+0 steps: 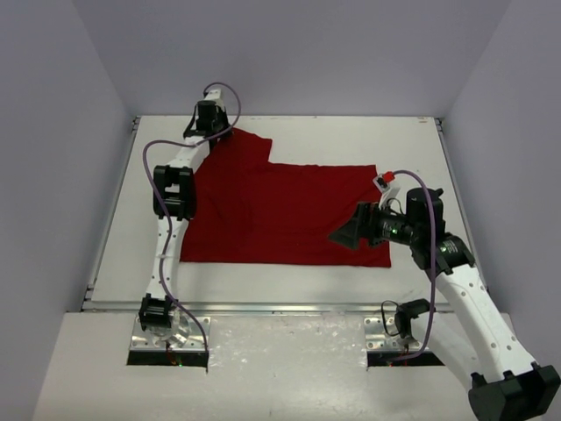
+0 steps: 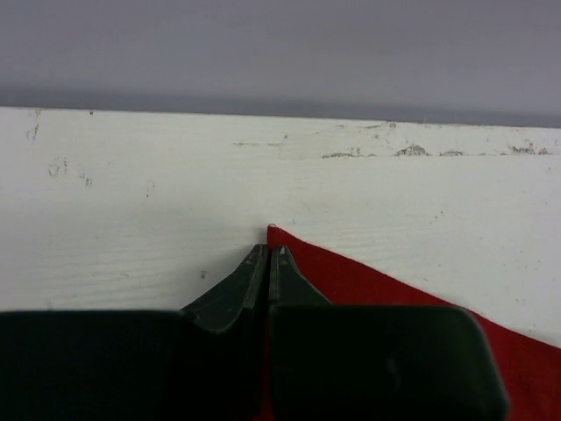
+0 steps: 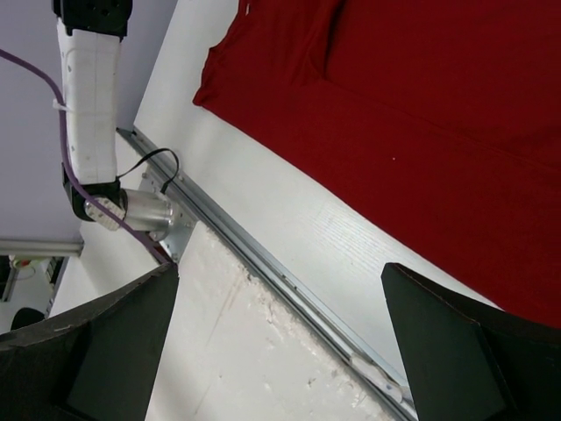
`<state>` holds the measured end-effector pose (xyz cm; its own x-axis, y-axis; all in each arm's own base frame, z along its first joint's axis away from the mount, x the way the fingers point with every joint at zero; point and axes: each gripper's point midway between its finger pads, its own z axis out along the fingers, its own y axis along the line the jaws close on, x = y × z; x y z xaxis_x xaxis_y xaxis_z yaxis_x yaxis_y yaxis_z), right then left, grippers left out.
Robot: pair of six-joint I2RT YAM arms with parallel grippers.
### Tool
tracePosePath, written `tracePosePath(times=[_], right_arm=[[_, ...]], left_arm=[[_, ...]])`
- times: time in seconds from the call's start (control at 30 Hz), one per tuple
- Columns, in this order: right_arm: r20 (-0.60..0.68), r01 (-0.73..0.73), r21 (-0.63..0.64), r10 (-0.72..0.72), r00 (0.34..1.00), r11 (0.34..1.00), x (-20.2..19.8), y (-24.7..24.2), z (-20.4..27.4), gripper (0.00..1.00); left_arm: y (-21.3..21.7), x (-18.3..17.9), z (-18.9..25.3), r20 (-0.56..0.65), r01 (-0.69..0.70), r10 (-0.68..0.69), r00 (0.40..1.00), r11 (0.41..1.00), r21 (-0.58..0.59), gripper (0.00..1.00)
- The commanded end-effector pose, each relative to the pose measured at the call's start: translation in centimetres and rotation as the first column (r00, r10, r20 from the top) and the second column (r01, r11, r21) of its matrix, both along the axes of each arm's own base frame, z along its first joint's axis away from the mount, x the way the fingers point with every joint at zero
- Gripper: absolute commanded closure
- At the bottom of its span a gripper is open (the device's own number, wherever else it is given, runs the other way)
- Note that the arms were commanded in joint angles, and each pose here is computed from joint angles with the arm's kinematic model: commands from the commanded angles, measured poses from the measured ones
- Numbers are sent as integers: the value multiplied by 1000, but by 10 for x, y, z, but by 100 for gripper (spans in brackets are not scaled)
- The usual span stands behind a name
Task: Fold and stack the t-shirts
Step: Fold the tshirt
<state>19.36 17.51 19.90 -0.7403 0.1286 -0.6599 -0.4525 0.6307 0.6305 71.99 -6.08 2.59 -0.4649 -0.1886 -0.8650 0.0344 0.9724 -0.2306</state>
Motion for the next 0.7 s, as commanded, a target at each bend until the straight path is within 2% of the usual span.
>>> tracePosePath(times=[0.0, 0.03, 0.07, 0.13, 0.17, 0.27, 0.3, 0.33, 0.37, 0.4, 0.43, 0.47, 0.5, 0.53, 0.57, 0.6, 0.63, 0.67], right_arm=[[63, 13, -5, -13, 998, 1000, 15, 1, 10, 1], [52, 30, -21, -29, 998, 999, 24, 1, 5, 1], [44, 41, -32, -40, 998, 999, 30, 0, 2, 1], [9, 120, -104, -119, 993, 987, 52, -9, -10, 1], [4, 152, -135, -153, 988, 979, 62, -13, -14, 1], [-37, 264, -263, -283, 958, 928, 97, -31, -35, 1], [-40, 289, -291, -313, 949, 912, 107, -35, -40, 1], [-29, 323, -321, -350, 936, 890, 121, -40, -38, 1], [-69, 350, -394, -407, 911, 850, 137, -53, -63, 1], [-90, 361, -414, -433, 897, 835, 147, -59, -69, 1], [-86, 396, -411, -468, 880, 821, 167, -63, -64, 1], [-151, 395, -447, -503, 851, 803, 182, -76, -92, 1], [-160, 399, -464, -517, 841, 791, 195, -82, -100, 1], [-129, 417, -469, -527, 840, 779, 220, -86, -86, 1], [-184, 381, -535, -544, 819, 754, 231, -96, -120, 1], [-143, 397, -596, -579, 803, 698, 246, -110, -125, 1], [-92, 412, -624, -586, 805, 664, 269, -119, -112, 1], [-86, 414, -654, -606, 791, 634, 279, -131, -120, 1]], left_arm=[[-15, 9, 97, 171, 10, -5, 985, 1000, -29, 100], [-14, 6, 107, 179, -1, 6, 984, 1000, -28, 100], [-12, 3, 145, 226, -14, 22, 974, 999, -35, 100], [-10, -6, 164, 254, -32, 45, 966, 998, -54, 100], [-10, -13, 200, 302, -28, 49, 952, 997, -72, 100], [-14, -27, 217, 304, -8, 34, 952, 996, -86, 100], [-15, -34, 235, 324, 2, 28, 946, 996, -91, 100], [-17, -39, 231, 301, 13, 15, 954, 996, -92, 100], [-17, -46, 245, 310, 18, 13, 951, 995, -97, 100], [-19, -50, 248, 308, 26, 7, 951, 994, -103, 100], [-18, -59, 228, 241, 14, 11, 970, 995, -103, 100], [-19, -67, 242, 253, 12, 18, 967, 993, -115, 100], [-20, -73, 240, 240, 10, 19, 971, 993, -121, 100], [-18, -80, 228, 209, -12, 38, 977, 992, -124, 100], [-18, -88, 241, 223, -16, 48, 974, 989, -145, 100], [-19, -92, 241, 215, -20, 54, 975, 988, -156, 100], [-19, -97, 234, 195, -25, 58, 979, 986, -164, 100], [-21, -100, 238, 191, -25, 59, 980, 985, -173, 100]])
